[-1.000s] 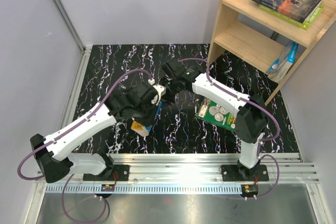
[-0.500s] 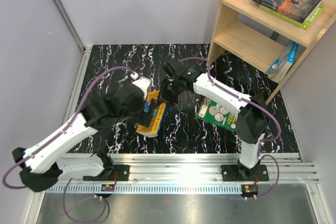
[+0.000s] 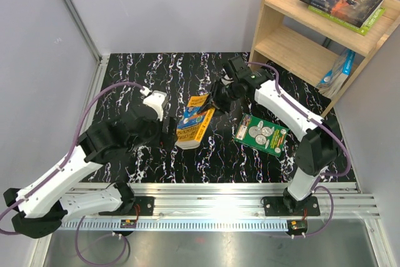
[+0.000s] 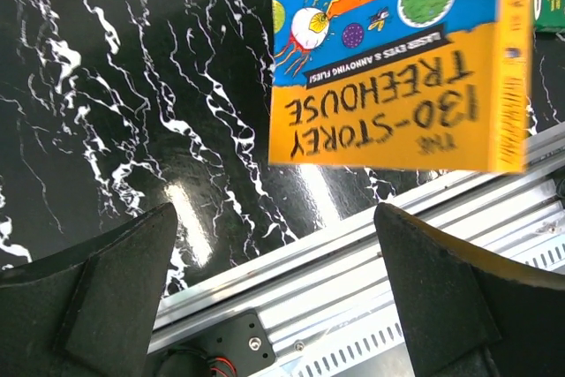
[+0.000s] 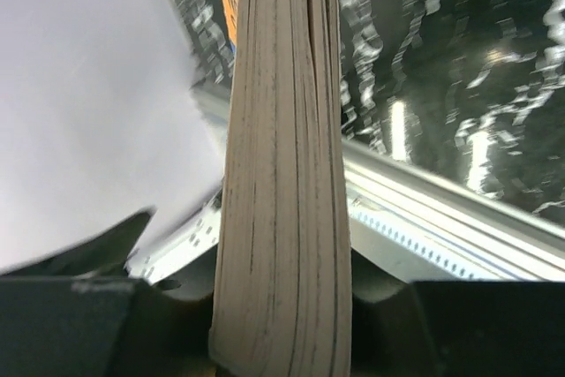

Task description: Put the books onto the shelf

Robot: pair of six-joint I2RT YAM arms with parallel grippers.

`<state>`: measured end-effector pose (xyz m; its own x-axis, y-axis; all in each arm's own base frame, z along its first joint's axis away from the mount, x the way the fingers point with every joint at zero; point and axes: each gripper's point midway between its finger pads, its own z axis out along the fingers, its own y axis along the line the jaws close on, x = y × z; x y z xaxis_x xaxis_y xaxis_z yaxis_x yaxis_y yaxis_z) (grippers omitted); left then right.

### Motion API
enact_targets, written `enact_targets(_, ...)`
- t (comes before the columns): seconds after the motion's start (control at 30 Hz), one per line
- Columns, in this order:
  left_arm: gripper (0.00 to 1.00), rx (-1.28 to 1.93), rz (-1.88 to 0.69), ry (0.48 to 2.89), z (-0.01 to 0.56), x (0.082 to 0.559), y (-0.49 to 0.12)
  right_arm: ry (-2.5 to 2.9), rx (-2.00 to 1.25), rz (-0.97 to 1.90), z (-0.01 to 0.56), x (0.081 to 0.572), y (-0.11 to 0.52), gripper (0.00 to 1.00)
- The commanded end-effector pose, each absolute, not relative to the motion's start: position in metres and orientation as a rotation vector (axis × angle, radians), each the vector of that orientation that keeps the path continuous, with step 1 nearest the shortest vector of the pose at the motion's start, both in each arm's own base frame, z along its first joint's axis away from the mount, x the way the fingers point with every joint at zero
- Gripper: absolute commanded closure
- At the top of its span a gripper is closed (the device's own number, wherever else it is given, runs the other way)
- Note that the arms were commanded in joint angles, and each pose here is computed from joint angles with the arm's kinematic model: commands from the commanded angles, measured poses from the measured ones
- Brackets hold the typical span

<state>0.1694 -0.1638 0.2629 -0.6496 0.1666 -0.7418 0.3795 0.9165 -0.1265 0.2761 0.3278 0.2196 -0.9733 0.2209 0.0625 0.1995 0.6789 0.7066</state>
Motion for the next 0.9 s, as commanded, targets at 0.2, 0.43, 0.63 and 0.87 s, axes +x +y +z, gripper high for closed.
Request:
enact_targets(0.2, 0.01, 0.306, -0.763, 2.189, 0.304, 0.194, -0.206, 2.661, -0.127, 1.638, 0.358, 0.205, 0.324, 1.00)
enact_targets(0.43, 0.01, 0.148, -1.445, 2.084, 0.318, 0.216, -0.238, 2.388, -0.166, 1.895, 0.396, 0.164, 0.307, 1.00)
enact_targets(0.63, 0.01, 0.151, -2.085, 1.744, 0.363, 0.197, -0.253, 2.161, -0.087, 2.003, 0.401, 0.158, 0.299, 1.00)
enact_targets(0.87, 0.01, 0.155, -2.398, 1.494, 0.399, 0.180, -0.240, 2.102, -0.052, 1.964, 0.392, 0.177, 0.304, 1.00)
